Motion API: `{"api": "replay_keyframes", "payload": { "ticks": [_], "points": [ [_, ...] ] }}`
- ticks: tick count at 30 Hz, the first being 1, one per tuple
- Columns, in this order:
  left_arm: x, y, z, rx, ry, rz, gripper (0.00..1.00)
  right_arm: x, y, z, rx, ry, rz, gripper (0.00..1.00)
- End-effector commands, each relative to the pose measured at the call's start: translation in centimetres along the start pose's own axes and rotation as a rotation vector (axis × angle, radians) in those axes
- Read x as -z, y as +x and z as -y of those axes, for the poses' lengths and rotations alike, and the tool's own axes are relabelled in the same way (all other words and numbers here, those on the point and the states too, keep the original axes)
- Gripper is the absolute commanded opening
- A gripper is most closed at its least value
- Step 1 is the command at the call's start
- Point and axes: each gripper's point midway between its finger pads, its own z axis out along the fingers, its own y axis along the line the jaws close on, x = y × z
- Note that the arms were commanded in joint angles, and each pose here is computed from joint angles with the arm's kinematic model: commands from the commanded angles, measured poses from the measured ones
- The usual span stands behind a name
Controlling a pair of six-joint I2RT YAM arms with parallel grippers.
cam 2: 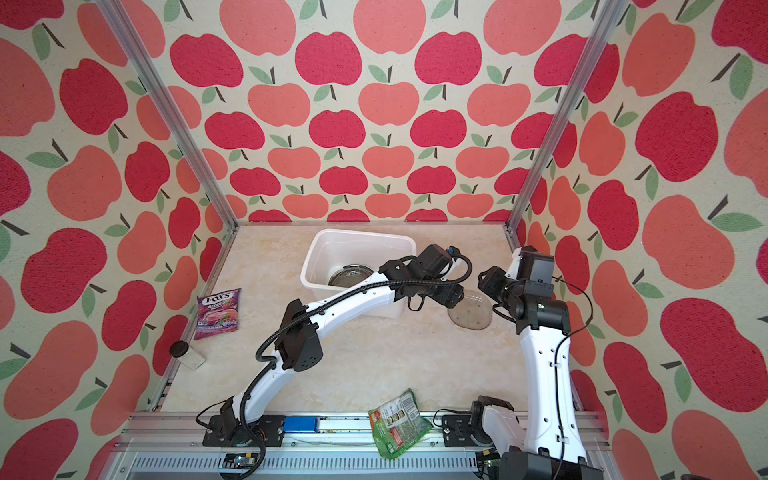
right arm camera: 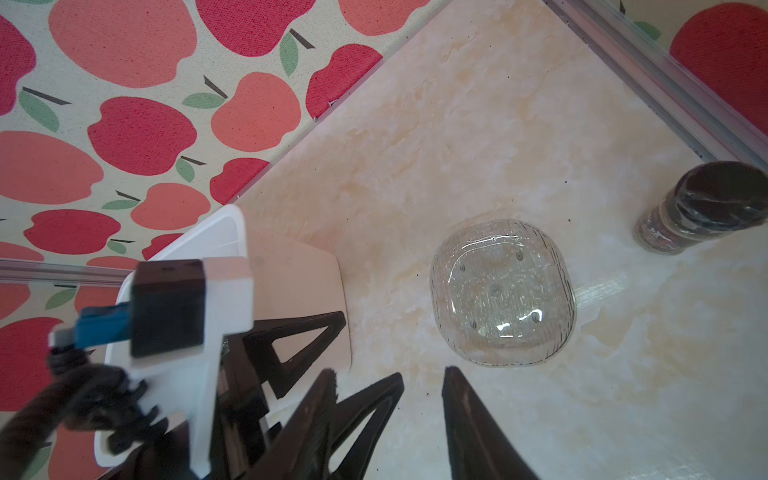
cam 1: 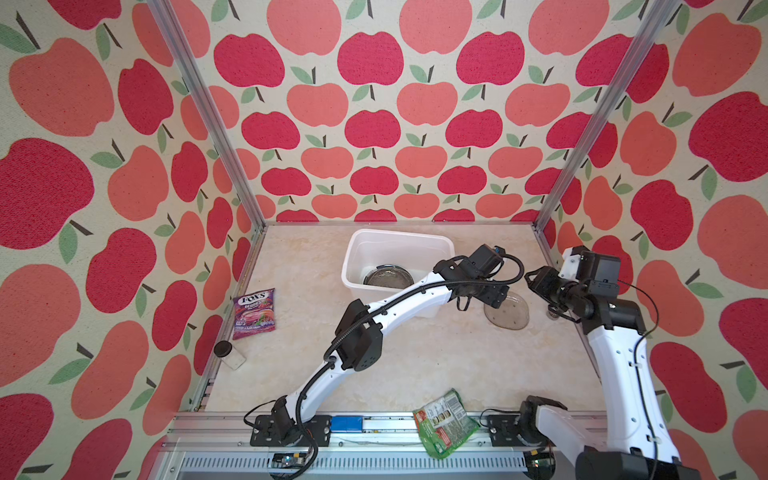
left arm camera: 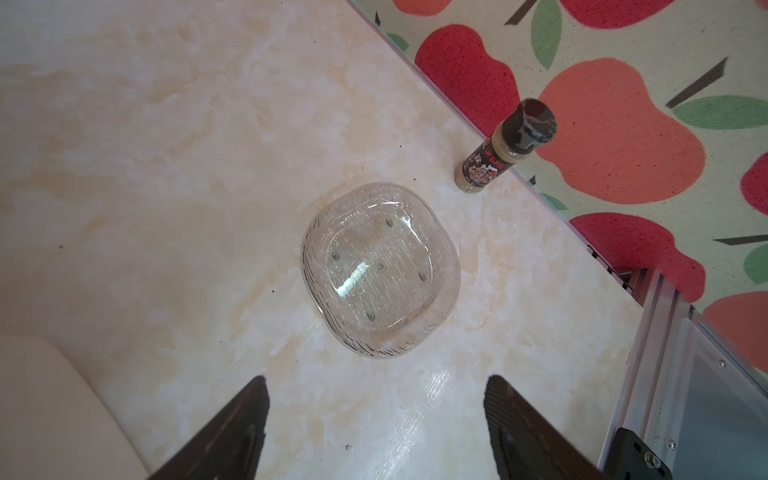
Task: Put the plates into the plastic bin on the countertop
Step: 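Grasp the edge of the clear glass plate with the left gripper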
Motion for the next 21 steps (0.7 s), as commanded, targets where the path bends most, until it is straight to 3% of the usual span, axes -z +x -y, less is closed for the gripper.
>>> {"api": "replay_keyframes", "payload": {
  "ticks": [1,8,13,21],
  "points": [
    [-1.8,3.1,-1.2,0.028,-0.042,-0.118,0.84,0.5,-0.6,-1.1,-0.002,-0.065,0.029,0.45],
    [-5.9,4.2,-4.3,0.106,-0.07,-0.134,0.77,0.4,-0.6,-1.6,-0.006,-0.099,0.024,0.43],
    [-7.2,3.9,-6.5,0.186,-0.065,-0.111,0.64,0.4,-0.5,-1.6,-0.006,-0.103,0.024,0.42],
    [-9.1,4.3,-6.3,0.216,-0.021,-0.094,0.6,-0.6,0.1,-1.4,-0.022,-0.126,0.009,0.4]
  ]
}}
